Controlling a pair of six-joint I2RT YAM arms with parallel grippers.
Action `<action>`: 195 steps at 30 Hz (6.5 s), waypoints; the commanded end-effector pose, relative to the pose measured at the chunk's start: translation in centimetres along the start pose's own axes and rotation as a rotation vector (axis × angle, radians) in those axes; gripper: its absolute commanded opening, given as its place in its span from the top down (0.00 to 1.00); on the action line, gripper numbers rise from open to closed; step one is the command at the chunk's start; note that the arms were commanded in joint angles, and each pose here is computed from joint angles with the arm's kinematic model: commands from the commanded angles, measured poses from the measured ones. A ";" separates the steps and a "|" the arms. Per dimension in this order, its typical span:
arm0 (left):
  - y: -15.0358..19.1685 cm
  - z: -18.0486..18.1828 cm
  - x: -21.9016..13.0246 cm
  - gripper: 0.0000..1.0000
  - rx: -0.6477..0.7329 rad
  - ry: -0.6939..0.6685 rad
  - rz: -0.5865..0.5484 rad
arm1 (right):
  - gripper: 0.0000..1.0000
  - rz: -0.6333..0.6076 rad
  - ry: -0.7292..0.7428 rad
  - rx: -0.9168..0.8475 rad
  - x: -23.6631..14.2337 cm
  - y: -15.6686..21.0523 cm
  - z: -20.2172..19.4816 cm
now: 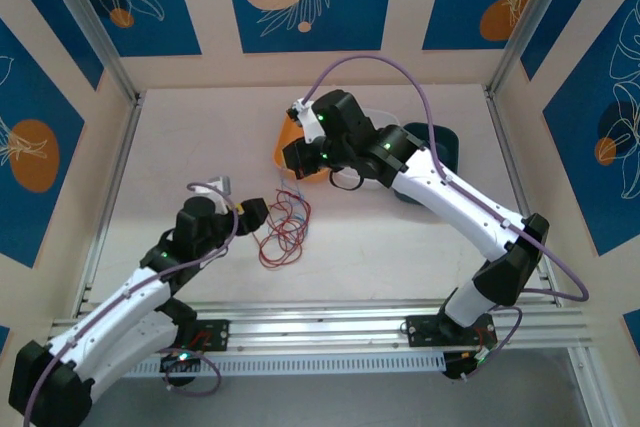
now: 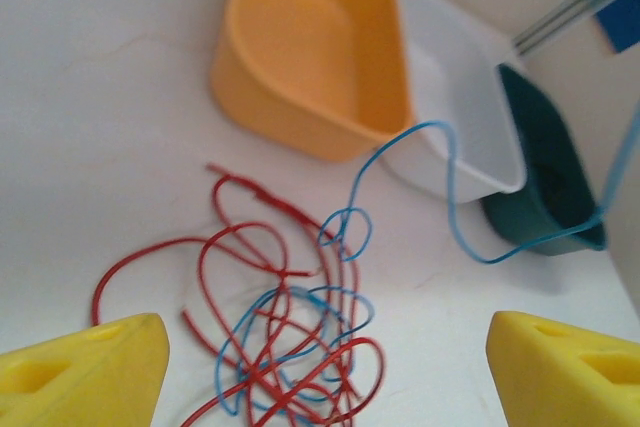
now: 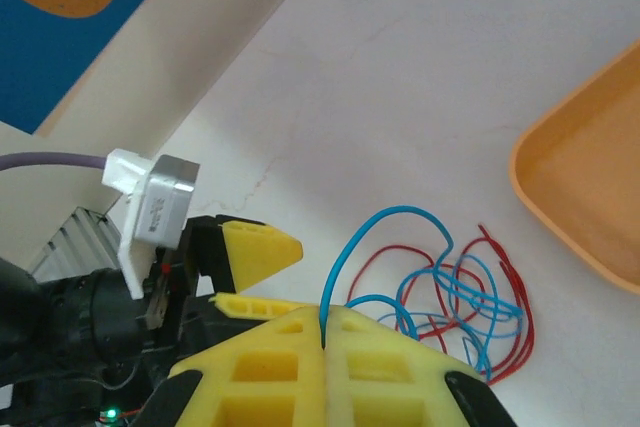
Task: Untangle the cables
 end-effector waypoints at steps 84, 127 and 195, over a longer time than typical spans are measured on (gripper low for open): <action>-18.7 -17.1 16.8 1.00 0.306 0.331 -0.068 | 0.01 -0.439 0.544 0.324 -11.9 1.5 -17.6; -7.3 -15.9 29.2 0.59 0.330 0.204 0.279 | 0.01 -0.497 0.541 0.475 -14.4 4.1 -19.3; 3.4 3.5 4.1 0.00 -0.026 -0.520 0.101 | 0.67 0.543 0.245 0.351 14.6 13.3 -14.5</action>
Point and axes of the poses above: each hand's point on the last joint's axis, 136 mm out from that joint toward the fingers, its own x axis out along the fingers, its own z axis along the line the jaws close on, y = z × x, the point moved 5 cm from there along -x, back along the fingers, and after that the axes turned 12 degrees about x, right-handed, at the moved point
